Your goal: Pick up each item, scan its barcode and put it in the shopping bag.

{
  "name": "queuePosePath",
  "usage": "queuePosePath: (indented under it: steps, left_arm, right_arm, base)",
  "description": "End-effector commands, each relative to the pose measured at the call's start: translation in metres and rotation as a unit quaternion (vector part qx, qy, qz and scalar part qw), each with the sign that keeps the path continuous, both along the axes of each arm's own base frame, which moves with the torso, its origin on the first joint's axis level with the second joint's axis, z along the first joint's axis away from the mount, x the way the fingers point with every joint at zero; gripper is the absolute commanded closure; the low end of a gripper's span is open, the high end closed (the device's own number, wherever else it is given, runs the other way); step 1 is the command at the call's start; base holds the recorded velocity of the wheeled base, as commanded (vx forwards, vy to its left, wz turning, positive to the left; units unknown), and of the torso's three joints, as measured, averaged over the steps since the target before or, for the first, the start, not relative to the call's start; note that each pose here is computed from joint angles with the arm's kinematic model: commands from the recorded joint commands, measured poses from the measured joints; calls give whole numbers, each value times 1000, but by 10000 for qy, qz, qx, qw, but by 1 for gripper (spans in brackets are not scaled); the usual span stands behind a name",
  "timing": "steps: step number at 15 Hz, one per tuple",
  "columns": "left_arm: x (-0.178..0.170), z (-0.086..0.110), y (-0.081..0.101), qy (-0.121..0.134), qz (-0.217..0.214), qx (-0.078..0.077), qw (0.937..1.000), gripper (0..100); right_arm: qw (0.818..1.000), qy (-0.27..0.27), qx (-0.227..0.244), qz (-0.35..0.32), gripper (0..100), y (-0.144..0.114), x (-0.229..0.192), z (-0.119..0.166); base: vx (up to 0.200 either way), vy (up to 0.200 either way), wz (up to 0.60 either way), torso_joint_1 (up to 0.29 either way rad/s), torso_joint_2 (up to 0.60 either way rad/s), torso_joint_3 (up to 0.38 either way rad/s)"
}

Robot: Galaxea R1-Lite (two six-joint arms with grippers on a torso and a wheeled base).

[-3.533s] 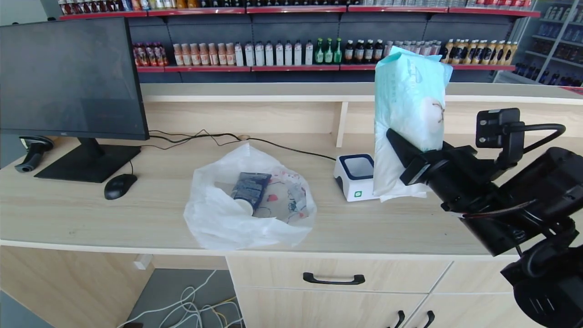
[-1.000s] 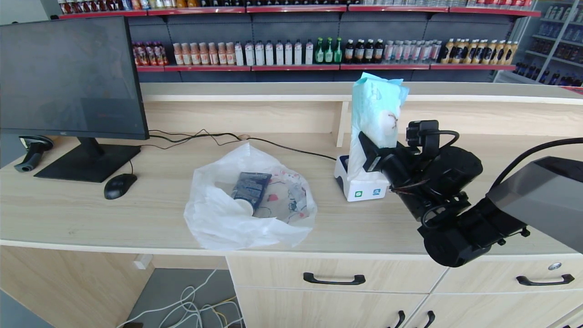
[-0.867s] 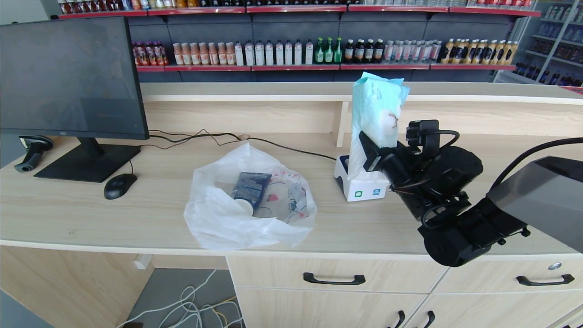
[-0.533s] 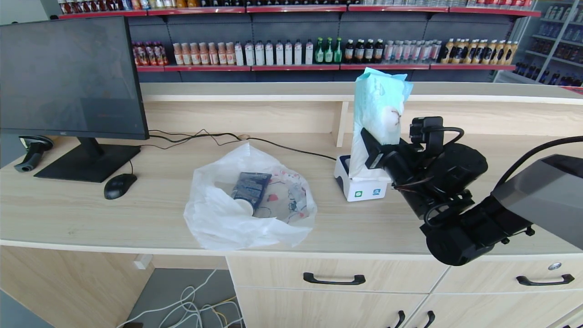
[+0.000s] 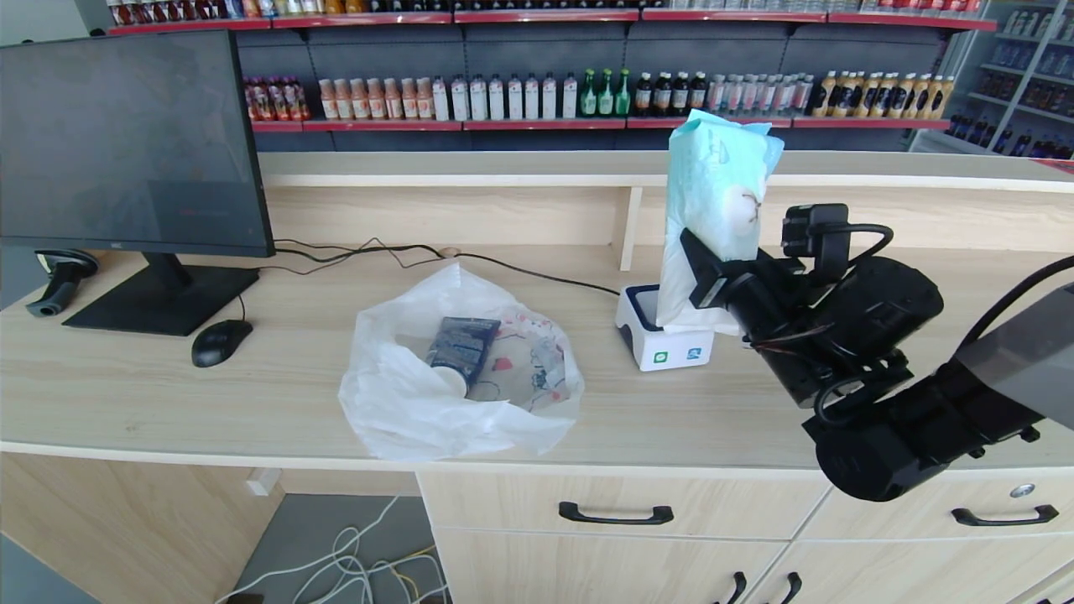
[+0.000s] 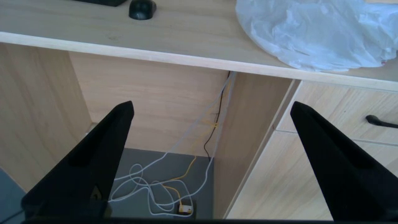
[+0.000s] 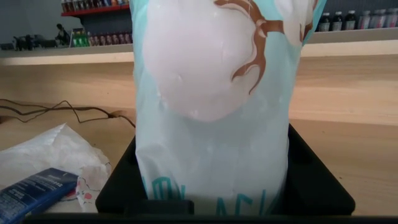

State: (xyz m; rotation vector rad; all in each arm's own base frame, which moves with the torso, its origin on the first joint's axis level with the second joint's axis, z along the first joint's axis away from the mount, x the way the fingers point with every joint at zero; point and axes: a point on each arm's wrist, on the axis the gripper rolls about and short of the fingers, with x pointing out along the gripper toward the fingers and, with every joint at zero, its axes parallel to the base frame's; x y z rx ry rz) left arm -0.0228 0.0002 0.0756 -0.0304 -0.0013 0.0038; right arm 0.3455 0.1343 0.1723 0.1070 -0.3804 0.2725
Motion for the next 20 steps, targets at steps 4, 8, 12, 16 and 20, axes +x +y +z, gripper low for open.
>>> queuePosePath:
  steps: [4, 8, 12, 16, 20]
  left_arm:
    - [0, 0, 0, -1, -4, -1, 10000, 0]
    - [0, 0, 0, -1, 4, 6, 10000, 0]
    - [0, 0, 0, -1, 4, -1, 10000, 0]
    - [0, 0, 0, -1, 4, 6, 10000, 0]
    - [0, 0, 0, 6, 4, 6, 10000, 0]
  right_arm:
    - [9999, -140, 38, -34, 100, -14, -35, 24]
    - [9998, -178, 16, 19, 100, -21, -63, 34]
    - [9998, -180, -20, 50, 100, -24, -79, 37]
    - [9999, -53, -124, 58, 100, -32, -96, 33]
    - [9992, 316, -244, 36, 100, -38, -104, 15]
  base:
    - [0, 0, 0, 0, 0, 0]
    - [0, 0, 0, 0, 0, 0]
    - [0, 100, 0, 2, 0, 2]
    - [0, 200, 0, 5, 2, 0]
    - [0, 100, 0, -5, 1, 2]
